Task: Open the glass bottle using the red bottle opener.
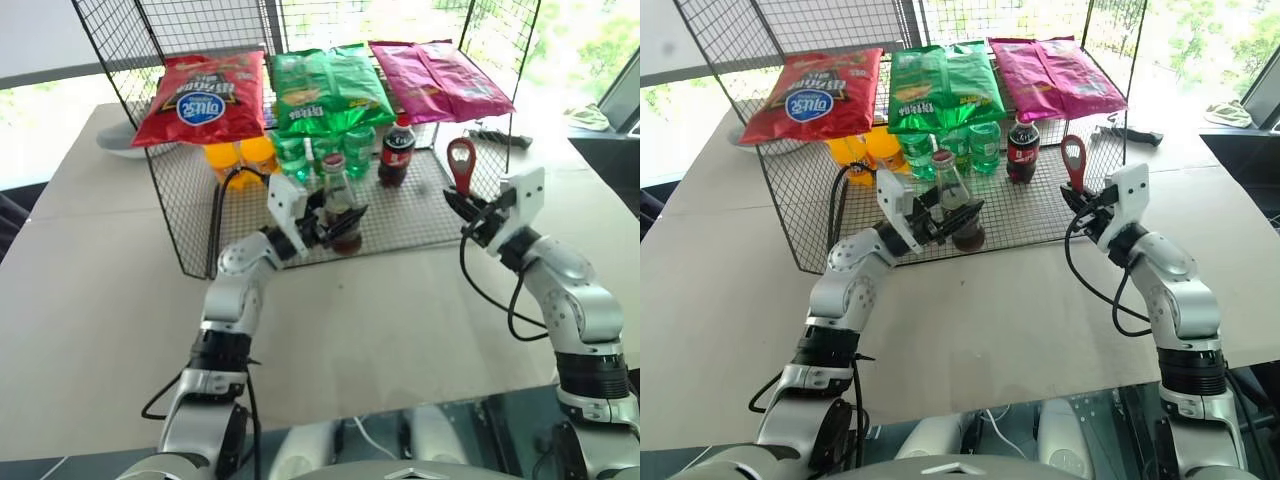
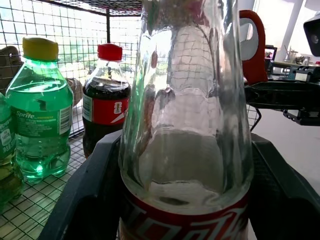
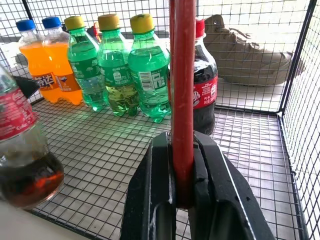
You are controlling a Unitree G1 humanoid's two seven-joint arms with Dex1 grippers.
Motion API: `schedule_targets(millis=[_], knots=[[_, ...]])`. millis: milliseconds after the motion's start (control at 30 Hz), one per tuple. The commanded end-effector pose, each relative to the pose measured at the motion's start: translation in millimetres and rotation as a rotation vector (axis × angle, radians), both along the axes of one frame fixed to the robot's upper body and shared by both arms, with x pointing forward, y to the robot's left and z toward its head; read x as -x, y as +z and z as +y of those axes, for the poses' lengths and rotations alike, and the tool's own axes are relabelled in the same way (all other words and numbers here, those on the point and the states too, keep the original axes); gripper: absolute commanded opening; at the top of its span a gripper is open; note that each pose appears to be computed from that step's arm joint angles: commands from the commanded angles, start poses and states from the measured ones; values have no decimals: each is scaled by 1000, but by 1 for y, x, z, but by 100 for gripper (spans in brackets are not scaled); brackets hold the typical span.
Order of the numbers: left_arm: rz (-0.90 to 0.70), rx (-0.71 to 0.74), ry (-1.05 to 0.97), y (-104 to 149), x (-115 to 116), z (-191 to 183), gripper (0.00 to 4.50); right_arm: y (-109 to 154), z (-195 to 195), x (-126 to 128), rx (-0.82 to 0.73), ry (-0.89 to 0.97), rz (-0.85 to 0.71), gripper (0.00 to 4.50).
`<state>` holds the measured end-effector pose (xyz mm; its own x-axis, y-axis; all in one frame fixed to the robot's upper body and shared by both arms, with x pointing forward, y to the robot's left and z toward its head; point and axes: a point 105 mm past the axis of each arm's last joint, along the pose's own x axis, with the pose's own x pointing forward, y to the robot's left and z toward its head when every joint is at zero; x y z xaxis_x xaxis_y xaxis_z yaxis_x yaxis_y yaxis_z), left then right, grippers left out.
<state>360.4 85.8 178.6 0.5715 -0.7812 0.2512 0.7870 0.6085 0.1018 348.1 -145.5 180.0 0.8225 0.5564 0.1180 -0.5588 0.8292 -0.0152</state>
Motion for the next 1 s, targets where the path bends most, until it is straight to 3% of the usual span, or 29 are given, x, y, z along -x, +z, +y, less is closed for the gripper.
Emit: schedule_targets(millis=[33,367,600,1000], knots=[[-112,42,35,31,-6,3,254,11,1,3,12,4,-61,0],[-162,60,88,48,-17,10,254,6,0,2,18,-6,-57,0],[-183,55,-59,45,11,-4,254,2,-1,3,25,-6,-45,0],[-67,5,-103,17,46,-6,254,-3,-2,4,32,-1,-27,0]])
